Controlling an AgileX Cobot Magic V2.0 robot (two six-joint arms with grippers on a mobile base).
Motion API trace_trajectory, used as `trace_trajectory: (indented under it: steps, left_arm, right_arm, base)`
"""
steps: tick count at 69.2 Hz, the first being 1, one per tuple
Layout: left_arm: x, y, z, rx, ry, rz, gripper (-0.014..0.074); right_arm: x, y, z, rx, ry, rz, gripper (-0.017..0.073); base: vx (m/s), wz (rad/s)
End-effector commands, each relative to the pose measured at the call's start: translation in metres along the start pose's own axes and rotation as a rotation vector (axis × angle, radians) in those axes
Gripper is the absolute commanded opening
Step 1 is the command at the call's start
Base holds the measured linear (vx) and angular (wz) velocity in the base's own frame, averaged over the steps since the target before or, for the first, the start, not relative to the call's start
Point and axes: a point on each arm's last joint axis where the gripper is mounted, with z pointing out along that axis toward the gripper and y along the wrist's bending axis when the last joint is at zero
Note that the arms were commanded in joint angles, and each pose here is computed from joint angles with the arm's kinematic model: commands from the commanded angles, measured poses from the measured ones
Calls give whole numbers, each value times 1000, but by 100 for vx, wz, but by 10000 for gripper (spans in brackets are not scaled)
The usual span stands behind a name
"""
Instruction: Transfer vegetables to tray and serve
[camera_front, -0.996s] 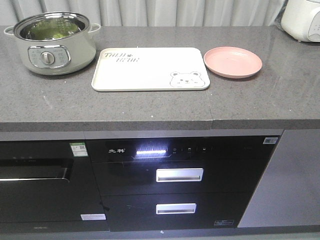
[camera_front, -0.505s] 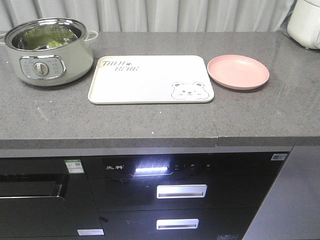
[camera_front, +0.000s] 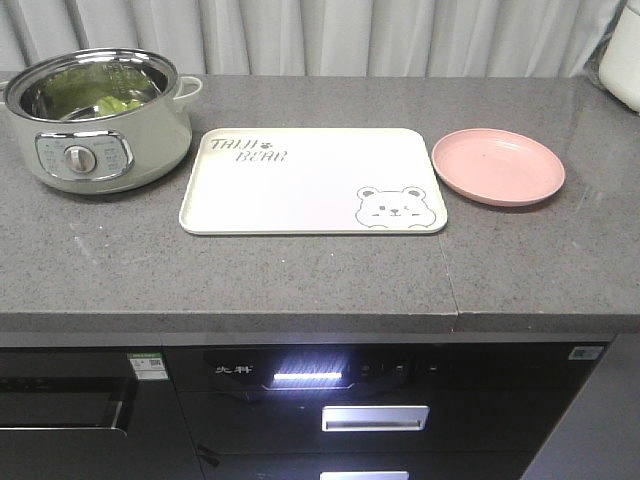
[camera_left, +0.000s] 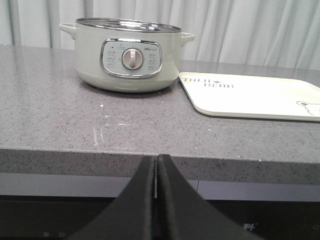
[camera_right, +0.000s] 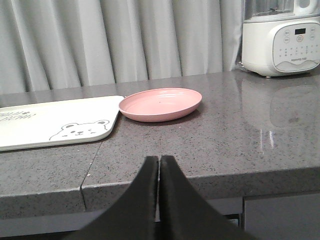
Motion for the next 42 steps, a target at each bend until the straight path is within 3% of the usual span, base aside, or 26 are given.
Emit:
trace_trajectory:
  steps: [1,42]
  left_arm:
    - [0,0,2,9,-52,-4,-6]
    - [0,0,2,9,-52,-4,-6]
  right_arm:
    - [-2,1,0,-8,-67,-16,-2]
    - [-2,1,0,-8,-64,-16,-2]
  base:
    - [9,3]
    - [8,2]
